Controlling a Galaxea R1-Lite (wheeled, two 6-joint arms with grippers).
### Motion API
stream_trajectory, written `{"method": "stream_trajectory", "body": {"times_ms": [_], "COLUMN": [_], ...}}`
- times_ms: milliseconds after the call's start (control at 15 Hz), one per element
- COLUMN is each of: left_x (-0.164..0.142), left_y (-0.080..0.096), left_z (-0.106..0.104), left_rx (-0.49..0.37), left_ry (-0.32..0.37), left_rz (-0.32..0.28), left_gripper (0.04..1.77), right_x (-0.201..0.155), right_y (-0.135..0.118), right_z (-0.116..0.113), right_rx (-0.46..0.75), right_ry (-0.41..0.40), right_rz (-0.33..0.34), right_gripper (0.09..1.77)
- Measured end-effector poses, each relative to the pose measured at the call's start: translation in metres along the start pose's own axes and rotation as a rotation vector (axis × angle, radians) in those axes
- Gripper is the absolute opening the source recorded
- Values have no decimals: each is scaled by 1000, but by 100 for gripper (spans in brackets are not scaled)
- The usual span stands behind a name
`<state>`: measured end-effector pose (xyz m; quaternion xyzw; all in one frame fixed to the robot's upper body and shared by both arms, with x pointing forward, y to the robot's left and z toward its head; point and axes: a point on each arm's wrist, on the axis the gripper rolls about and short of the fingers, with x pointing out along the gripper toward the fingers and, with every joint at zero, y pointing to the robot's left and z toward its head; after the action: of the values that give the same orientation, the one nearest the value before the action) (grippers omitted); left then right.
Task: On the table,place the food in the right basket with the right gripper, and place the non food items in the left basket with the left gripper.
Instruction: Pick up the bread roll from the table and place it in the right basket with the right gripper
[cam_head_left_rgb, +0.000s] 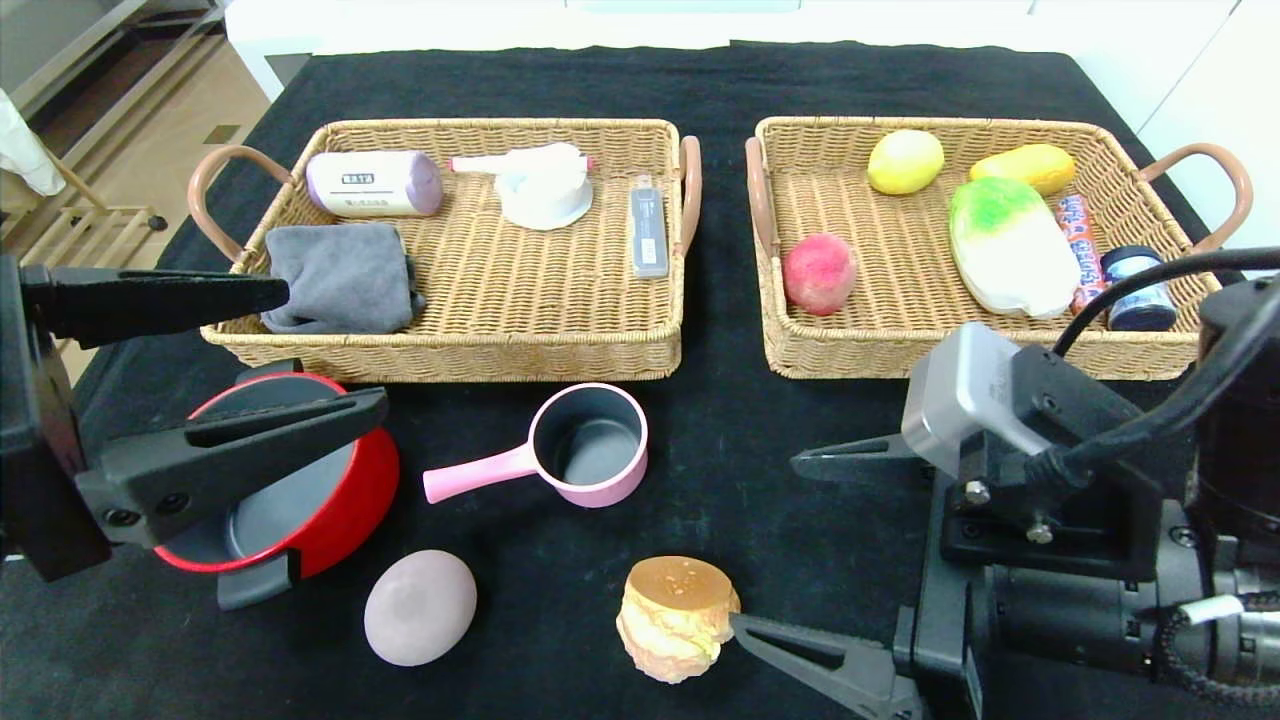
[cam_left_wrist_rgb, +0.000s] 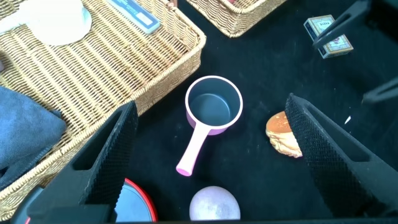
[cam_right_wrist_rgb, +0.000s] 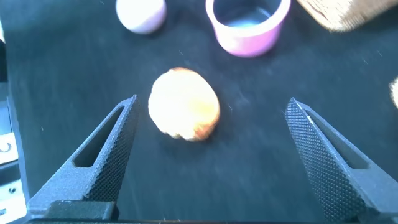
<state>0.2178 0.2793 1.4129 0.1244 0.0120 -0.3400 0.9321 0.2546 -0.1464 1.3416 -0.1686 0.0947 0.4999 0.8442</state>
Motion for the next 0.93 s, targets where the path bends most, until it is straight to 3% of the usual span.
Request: {"method": "stream_trajectory", "body": {"times_ms": [933], "left_x": [-2], "left_y": [0], "left_z": [1], "left_rx": [2], "left_ry": [-5], "left_rz": [1], "left_gripper": [172], "right_x": [62], "right_y": [39], "right_z": [-34], "right_rx": [-128], "right_ry": [62], "right_rz": [-6], "right_gripper": [170]}}
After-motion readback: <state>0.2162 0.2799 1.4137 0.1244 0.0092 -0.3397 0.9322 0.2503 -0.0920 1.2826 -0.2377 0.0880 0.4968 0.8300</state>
